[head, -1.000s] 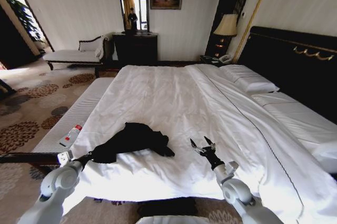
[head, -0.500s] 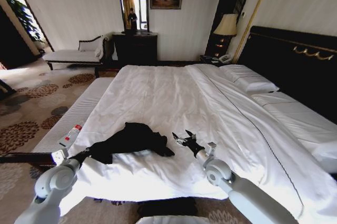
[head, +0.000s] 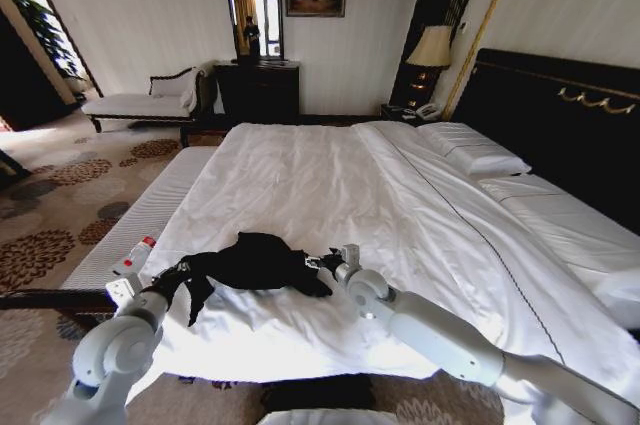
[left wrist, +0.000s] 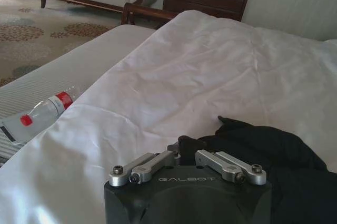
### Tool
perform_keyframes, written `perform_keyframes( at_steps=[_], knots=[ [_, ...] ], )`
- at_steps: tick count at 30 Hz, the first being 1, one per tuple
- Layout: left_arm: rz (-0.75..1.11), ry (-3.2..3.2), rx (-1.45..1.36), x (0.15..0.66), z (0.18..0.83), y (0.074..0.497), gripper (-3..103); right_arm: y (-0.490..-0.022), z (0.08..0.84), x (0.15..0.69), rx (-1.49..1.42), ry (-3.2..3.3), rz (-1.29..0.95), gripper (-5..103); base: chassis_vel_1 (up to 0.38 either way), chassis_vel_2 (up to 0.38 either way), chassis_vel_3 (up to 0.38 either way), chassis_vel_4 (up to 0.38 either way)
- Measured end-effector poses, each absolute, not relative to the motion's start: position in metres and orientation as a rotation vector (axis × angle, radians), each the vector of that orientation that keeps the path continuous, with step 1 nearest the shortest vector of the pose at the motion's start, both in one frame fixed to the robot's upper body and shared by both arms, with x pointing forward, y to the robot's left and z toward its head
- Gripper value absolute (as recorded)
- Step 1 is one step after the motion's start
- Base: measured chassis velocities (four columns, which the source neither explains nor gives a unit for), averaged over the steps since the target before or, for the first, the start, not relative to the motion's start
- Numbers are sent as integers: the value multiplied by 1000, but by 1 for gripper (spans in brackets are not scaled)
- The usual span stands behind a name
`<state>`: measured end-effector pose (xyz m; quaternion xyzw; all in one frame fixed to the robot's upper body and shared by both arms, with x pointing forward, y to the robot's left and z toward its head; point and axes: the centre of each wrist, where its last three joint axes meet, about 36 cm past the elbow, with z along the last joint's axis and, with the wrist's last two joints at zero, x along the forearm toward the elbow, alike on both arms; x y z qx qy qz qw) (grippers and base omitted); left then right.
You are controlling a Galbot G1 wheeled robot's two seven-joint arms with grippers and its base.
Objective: Fold the clothes on the bed.
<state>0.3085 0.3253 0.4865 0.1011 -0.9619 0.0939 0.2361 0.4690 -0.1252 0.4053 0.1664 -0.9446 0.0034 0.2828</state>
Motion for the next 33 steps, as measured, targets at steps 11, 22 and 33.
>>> perform_keyframes(
  at_steps=[11, 22, 33],
  knots=[
    [232, -2555, 320, 304, 451, 319, 0, -110, 407, 478, 468, -2557, 148, 100, 0, 0, 0, 0],
    [227, -2550, 322, 305, 449, 314, 0, -79, 407, 493, 439, -2511, 192, 100, 0, 0, 0, 0],
    [223, -2549, 341, 305, 450, 316, 0, -51, 428, 487, 332, -2406, 271, 100, 0, 0, 0, 0]
  ],
)
